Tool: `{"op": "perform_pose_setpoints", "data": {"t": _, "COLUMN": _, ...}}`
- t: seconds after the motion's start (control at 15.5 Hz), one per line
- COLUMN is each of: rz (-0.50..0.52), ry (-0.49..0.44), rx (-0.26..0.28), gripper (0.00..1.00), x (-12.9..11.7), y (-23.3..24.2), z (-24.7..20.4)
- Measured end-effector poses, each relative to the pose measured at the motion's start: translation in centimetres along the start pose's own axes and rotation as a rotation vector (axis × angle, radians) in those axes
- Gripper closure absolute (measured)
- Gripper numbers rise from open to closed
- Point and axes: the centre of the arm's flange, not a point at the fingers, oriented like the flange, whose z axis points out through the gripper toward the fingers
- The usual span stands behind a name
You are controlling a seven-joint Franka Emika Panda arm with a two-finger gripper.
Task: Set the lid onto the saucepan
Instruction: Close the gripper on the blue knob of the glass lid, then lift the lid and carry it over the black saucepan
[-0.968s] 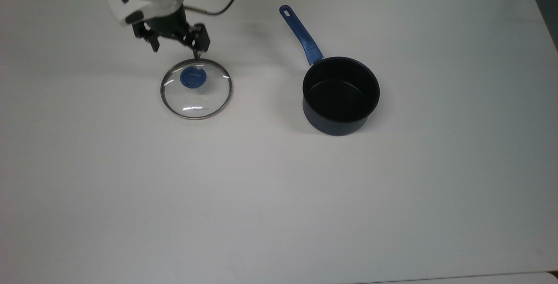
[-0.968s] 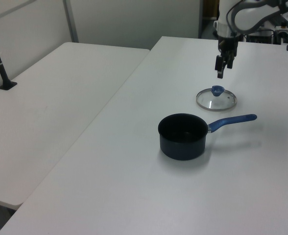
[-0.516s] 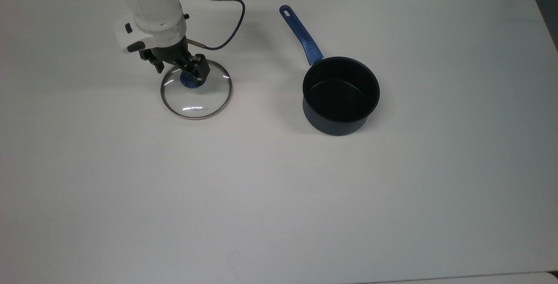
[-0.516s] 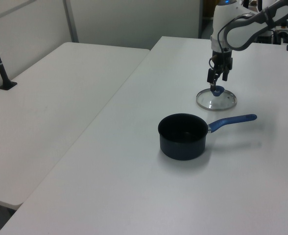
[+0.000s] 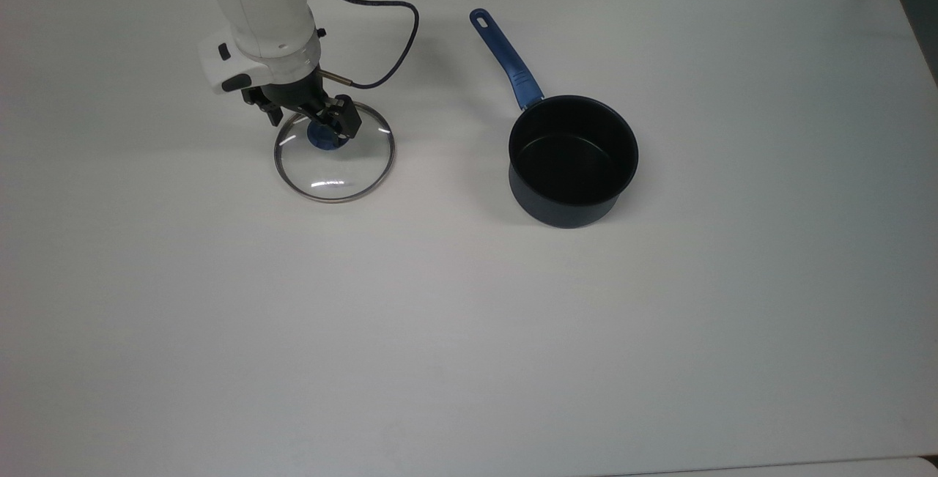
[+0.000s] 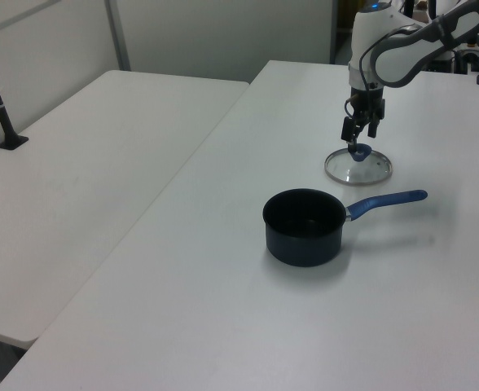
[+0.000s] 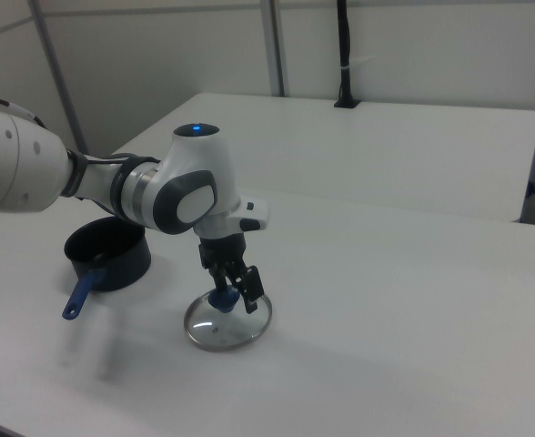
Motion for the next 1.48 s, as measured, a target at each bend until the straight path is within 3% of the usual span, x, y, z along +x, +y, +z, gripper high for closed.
{"op": "perform_pose_setpoints", "data": {"t": 0.39, "rz": -0.001, "ry": 0.029, "rx": 0.005, "gripper": 0.0, "x": 0.7, "y": -0.3, "z": -1.5}}
{"op": "perform_pose_setpoints", "data": {"t": 0.77, "rz": -0.037, "ry": -0.01, "rx": 0.008, "gripper": 0.01, "x": -0.2, "y": -3.2, "z": -0.1}}
{"op": "perform_pose_setpoints", "data": {"t": 0.9, "rz": -0.04, "ry": -0.019, "rx": 0.007, "gripper": 0.04, "x": -0.3, "y": -3.4, "z": 0.4}}
{"op": "perform_pose_setpoints", "data": {"t": 1.1, "rz": -0.039, "ry": -0.024, "rx": 0.007, "gripper": 0.29, "x": -0.3, "y": -3.3, "z": 0.7}}
{"op": "perform_pose_setpoints", "data": {"t": 1.23, "rz": -0.04, "ry": -0.022, "rx": 0.007, "gripper": 0.33, "x": -0.3, "y": -3.4, "z": 0.6}}
{"op": "perform_pose_setpoints", "data": {"t": 1.48, "rz": -0.066, "ry": -0.049, "rx": 0.005, "gripper": 0.33, "x": -0.7, "y": -4.8, "z": -0.4}}
